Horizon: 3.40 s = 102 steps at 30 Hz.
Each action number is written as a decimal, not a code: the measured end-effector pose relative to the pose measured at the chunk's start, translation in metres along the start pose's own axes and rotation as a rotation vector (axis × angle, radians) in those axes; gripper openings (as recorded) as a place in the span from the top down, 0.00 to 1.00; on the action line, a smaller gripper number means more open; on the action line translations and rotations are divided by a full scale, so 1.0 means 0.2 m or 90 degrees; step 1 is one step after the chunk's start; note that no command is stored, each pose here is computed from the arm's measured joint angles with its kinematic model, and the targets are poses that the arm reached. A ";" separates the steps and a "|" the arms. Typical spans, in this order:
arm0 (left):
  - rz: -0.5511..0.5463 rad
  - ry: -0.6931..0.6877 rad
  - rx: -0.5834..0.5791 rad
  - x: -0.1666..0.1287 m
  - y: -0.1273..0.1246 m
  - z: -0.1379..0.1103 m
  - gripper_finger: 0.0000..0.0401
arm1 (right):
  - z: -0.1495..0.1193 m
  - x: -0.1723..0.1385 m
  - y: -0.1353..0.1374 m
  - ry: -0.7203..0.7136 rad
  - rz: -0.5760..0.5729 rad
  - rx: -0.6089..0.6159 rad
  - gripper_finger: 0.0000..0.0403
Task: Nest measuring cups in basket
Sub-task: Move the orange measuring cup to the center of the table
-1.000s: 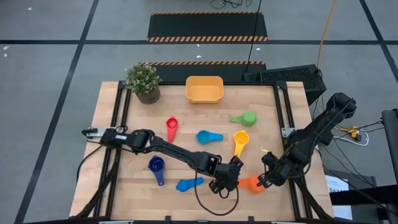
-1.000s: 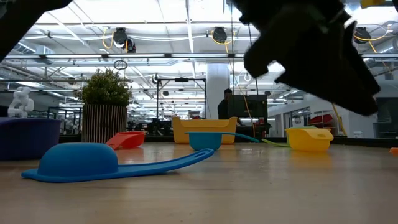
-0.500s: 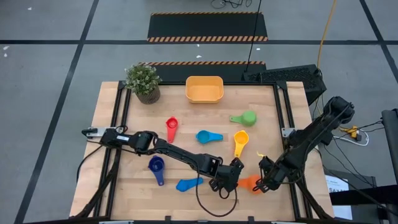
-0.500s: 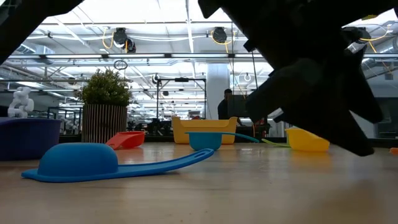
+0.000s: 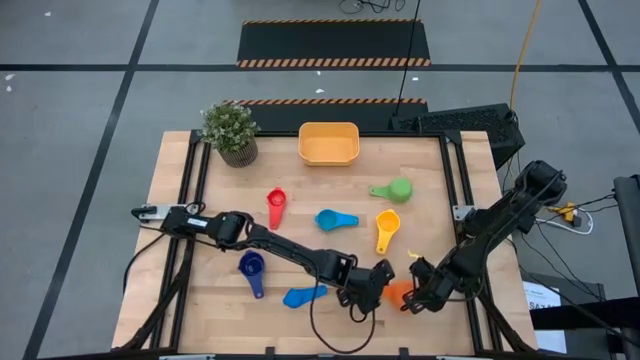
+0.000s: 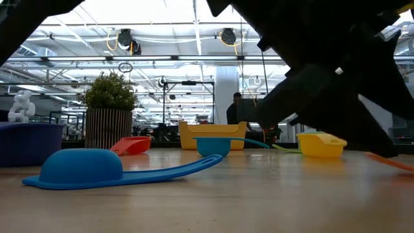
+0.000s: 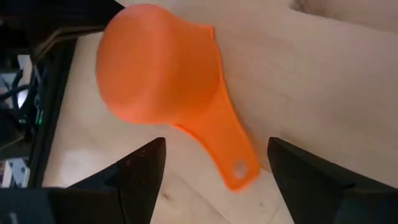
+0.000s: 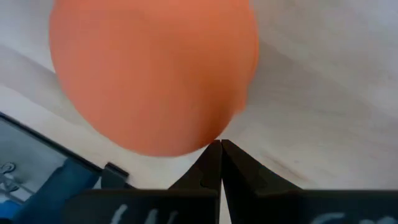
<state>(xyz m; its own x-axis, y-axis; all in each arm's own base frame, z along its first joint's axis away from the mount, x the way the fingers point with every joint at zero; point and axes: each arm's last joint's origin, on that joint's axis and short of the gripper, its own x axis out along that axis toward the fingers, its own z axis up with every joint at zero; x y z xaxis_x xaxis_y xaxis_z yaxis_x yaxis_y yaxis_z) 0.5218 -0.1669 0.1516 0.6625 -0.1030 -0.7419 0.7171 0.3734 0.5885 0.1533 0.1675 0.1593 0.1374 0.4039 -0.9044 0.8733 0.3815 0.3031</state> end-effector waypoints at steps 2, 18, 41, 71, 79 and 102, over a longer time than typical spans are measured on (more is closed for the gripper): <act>-0.010 0.009 0.015 0.01 -0.02 -0.02 0.32 | 0.00 0.01 0.00 0.000 -0.003 0.000 1.00; 0.012 0.048 0.136 0.05 -0.05 -0.06 0.45 | 0.00 0.01 -0.01 -0.005 -0.012 -0.001 1.00; -0.045 -0.018 0.192 0.08 -0.07 -0.11 0.86 | 0.00 0.01 0.00 0.002 0.001 -0.018 1.00; 0.019 -0.100 -0.299 -0.33 0.17 0.02 0.99 | 0.02 -0.72 -0.14 -0.401 0.513 -0.184 1.00; 0.031 -0.132 -0.560 -0.41 0.23 0.04 0.99 | 0.05 -0.85 -0.24 -0.494 0.549 -0.269 1.00; -0.213 -0.273 -1.296 -0.54 0.38 0.01 0.99 | 0.09 -0.98 -0.39 -0.581 0.573 -0.393 1.00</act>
<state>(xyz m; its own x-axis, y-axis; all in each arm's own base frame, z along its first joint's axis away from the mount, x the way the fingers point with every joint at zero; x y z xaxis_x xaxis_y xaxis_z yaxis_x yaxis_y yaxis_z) 0.5050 -0.1300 0.2768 0.7992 -0.4076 -0.4417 -0.2028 0.5090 -0.8366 0.0673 0.0442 0.3077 0.9831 0.1205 -0.1376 0.0199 0.6774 0.7354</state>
